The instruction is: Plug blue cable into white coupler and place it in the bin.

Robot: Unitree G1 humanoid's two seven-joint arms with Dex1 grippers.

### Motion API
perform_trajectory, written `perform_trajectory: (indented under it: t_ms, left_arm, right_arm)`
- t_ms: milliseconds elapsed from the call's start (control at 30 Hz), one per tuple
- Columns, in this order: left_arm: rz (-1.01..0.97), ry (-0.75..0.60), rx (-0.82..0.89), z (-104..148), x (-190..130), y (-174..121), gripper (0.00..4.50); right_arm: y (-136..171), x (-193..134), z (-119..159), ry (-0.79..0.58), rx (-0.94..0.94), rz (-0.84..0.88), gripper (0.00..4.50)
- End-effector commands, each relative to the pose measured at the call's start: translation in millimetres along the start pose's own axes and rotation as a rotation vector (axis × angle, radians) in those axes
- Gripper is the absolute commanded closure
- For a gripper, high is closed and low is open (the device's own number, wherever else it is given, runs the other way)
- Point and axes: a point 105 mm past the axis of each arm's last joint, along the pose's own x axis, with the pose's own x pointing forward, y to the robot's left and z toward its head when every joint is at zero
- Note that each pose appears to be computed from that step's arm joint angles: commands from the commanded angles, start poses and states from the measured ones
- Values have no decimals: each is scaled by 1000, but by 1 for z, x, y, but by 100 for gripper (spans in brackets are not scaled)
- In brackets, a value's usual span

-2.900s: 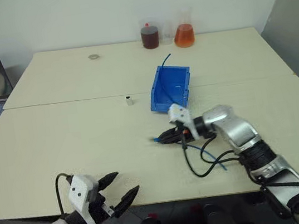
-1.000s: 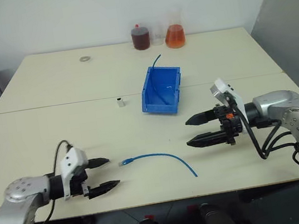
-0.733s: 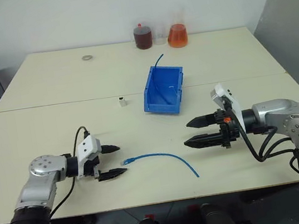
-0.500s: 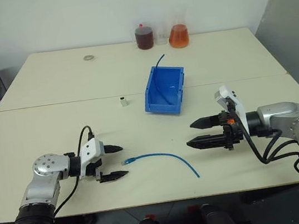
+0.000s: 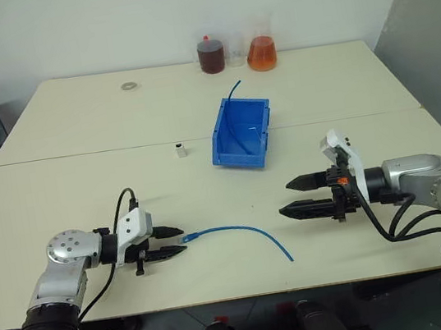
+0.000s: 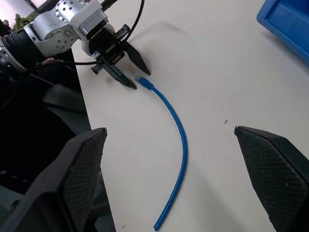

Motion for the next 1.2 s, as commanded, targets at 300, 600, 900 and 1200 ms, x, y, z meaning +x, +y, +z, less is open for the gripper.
perform_trajectory:
  t_ms: [300,600,900,1200]
  left_arm:
    - [1,-26,-149,2,7,-5,424]
    - [78,-330,-350,88,24,31,424]
    - [30,-586,-477,168,32,28,424]
    - [-89,-625,-571,181,43,7,424]
  right_arm:
    - [0,-2,7,-17,-40,10,0]
    - [10,-5,9,-75,10,67,0]
    - [24,-2,26,-219,133,144,0]
    - [0,23,37,-304,207,85,0]
